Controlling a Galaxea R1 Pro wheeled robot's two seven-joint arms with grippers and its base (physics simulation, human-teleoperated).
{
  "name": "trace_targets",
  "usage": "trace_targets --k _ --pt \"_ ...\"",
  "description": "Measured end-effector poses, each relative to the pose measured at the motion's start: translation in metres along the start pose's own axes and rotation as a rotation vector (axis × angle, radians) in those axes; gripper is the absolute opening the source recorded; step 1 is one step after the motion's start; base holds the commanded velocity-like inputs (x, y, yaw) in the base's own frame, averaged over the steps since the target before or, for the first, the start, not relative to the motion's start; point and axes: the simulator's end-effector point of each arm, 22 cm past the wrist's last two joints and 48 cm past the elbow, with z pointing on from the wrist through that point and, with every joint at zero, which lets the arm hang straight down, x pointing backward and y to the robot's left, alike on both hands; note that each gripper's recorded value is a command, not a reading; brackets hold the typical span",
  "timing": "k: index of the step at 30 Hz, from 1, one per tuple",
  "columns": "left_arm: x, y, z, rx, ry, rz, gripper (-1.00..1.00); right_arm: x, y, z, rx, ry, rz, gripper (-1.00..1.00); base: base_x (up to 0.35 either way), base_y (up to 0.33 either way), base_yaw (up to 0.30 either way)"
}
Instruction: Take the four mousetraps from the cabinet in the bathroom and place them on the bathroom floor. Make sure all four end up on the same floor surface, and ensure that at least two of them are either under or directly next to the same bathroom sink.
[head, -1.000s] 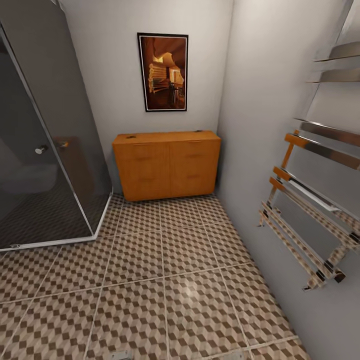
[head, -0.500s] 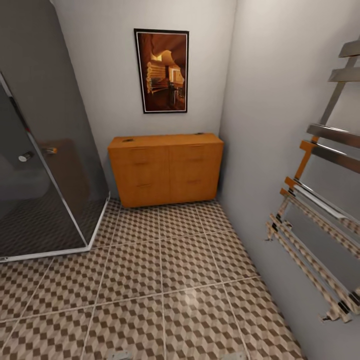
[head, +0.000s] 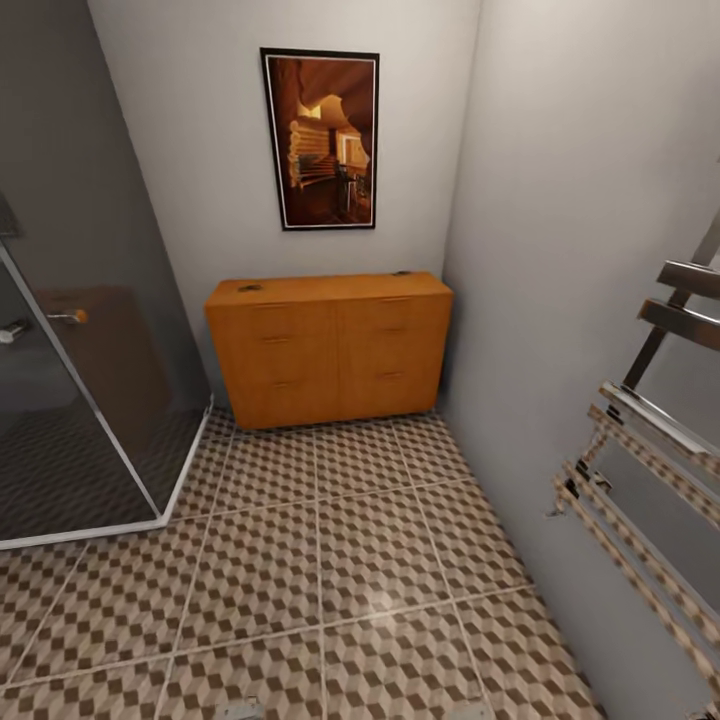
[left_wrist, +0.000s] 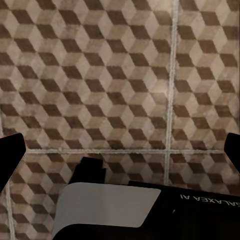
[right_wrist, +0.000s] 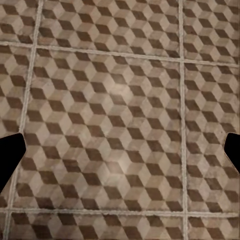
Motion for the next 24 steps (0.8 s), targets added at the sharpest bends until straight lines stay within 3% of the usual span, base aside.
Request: trace_targets --k 24 --pt "0.0003 -0.0004 0.0 0.001 0.001 0.0 1.0 0.0001 -0.0004 0.0 0.0 0.0 0.0 1.0 0.335 0.0 0.0"
